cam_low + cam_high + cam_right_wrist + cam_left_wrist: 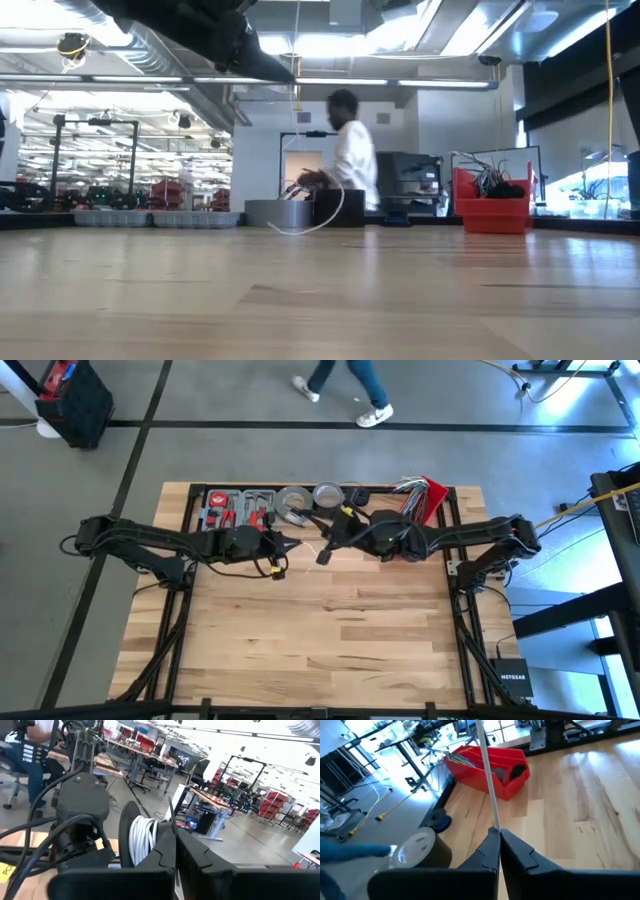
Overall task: Coil cords
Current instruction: Coil the white wire onto the black spool
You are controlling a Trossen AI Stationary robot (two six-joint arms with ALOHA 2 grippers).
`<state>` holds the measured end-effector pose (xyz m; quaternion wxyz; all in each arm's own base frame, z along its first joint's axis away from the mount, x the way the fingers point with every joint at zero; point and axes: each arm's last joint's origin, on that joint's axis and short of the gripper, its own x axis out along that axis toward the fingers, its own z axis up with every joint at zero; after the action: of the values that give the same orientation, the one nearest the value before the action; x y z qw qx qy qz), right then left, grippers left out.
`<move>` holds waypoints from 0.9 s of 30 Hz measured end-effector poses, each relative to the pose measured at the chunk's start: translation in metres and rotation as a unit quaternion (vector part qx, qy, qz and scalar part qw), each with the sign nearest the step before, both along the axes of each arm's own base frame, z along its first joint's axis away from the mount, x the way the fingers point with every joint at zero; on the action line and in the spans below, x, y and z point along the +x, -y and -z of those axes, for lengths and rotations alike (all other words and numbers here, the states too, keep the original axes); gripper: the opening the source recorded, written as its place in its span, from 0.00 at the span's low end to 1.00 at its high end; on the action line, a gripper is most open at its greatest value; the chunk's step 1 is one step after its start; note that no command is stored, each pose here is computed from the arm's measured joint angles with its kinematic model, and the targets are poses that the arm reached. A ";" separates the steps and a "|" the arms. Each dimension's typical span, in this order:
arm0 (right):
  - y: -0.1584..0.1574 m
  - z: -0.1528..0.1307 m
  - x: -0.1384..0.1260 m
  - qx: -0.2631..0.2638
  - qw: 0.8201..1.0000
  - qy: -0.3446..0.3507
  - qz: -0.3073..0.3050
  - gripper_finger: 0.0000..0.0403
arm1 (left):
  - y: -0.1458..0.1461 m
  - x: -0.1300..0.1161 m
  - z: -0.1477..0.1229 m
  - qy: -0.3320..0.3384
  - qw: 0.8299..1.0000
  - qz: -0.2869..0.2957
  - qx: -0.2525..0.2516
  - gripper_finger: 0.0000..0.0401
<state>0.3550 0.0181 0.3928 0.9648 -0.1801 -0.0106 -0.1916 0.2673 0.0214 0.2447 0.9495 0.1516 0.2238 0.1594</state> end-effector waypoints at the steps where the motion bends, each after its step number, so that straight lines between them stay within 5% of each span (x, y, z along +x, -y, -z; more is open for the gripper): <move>1: 0.000 0.000 0.000 0.000 1.000 -0.004 -0.001 0.01 | 0.000 0.000 0.001 -0.003 1.000 0.000 0.000 0.00; 17: -0.007 0.037 -0.006 0.021 0.980 -0.199 -0.009 0.01 | -0.005 -0.020 0.001 -0.071 0.992 -0.085 0.059 0.00; 27: -0.001 0.080 0.009 0.029 0.952 -0.303 0.017 0.01 | -0.002 -0.035 -0.018 -0.021 0.994 -0.101 0.032 0.00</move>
<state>0.3642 0.0196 0.3127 0.9239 -0.2016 0.2913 -0.1445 0.2326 0.0239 0.2628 0.9183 0.1618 0.2527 0.2583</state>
